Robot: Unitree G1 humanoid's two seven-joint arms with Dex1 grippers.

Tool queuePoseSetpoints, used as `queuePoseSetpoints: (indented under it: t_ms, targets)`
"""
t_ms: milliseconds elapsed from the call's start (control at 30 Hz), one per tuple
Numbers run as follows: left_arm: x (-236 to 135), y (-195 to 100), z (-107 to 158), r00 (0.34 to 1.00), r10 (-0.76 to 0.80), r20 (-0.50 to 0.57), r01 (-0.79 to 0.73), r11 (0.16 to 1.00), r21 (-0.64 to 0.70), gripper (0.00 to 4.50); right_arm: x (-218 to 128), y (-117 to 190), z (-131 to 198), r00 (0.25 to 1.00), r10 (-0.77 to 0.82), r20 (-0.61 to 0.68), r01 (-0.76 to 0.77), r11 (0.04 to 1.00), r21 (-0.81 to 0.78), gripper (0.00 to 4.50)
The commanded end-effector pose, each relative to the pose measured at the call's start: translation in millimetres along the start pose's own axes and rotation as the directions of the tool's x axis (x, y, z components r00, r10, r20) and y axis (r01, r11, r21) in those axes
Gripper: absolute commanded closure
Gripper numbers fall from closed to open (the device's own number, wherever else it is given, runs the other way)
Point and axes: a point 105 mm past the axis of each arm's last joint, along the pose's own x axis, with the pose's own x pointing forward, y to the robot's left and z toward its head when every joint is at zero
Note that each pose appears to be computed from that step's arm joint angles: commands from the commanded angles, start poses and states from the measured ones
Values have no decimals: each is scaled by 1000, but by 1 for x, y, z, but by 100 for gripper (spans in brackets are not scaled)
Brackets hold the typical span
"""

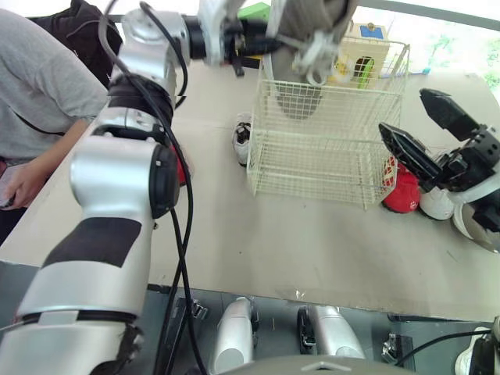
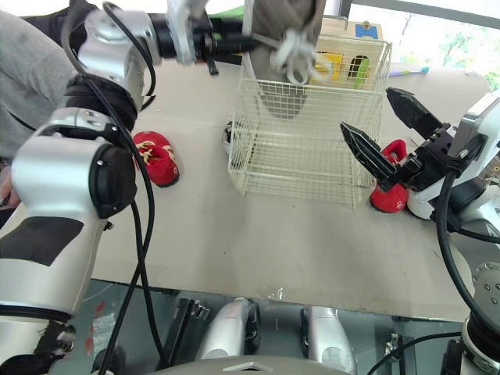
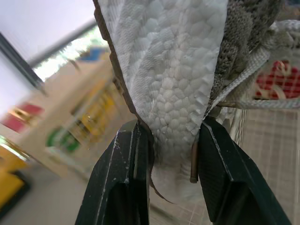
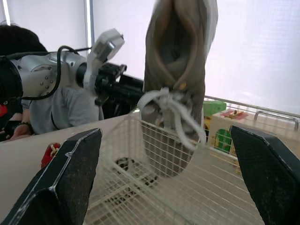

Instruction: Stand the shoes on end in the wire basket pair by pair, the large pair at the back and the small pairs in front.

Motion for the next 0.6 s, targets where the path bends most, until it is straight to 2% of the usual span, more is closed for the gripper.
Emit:
queuePoseSetpoints:
  t_ms: [33, 100, 433, 500, 533, 600]
  targets:
    - [0, -1, -4, 998, -10, -59, 12, 999, 30, 337, -2, 6, 9, 999, 24, 25, -23, 999, -33, 28]
    - [2, -2, -13, 995, -3, -104, 7, 999, 45, 337, -2, 6, 10, 1000, 21, 23, -21, 999, -36, 28]
    - [-3, 3, -16, 993, 32, -117, -27, 999, 41, 337, -7, 9, 8, 1000, 4, 1, -4, 999, -48, 28]
    - [-5, 4, -17, 991, 31, -130, -26, 999, 41, 241, -7, 9, 7, 1000, 2, -5, -3, 999, -45, 21]
    - [-7, 3, -17, 991, 21, -132, -16, 999, 37, 210, -7, 9, 6, 1000, 2, -7, -3, 999, -44, 21]
    - [-11, 6, -7, 996, 29, -83, -28, 999, 19, 99, -8, 9, 5, 1000, 7, -20, -8, 999, -44, 21]
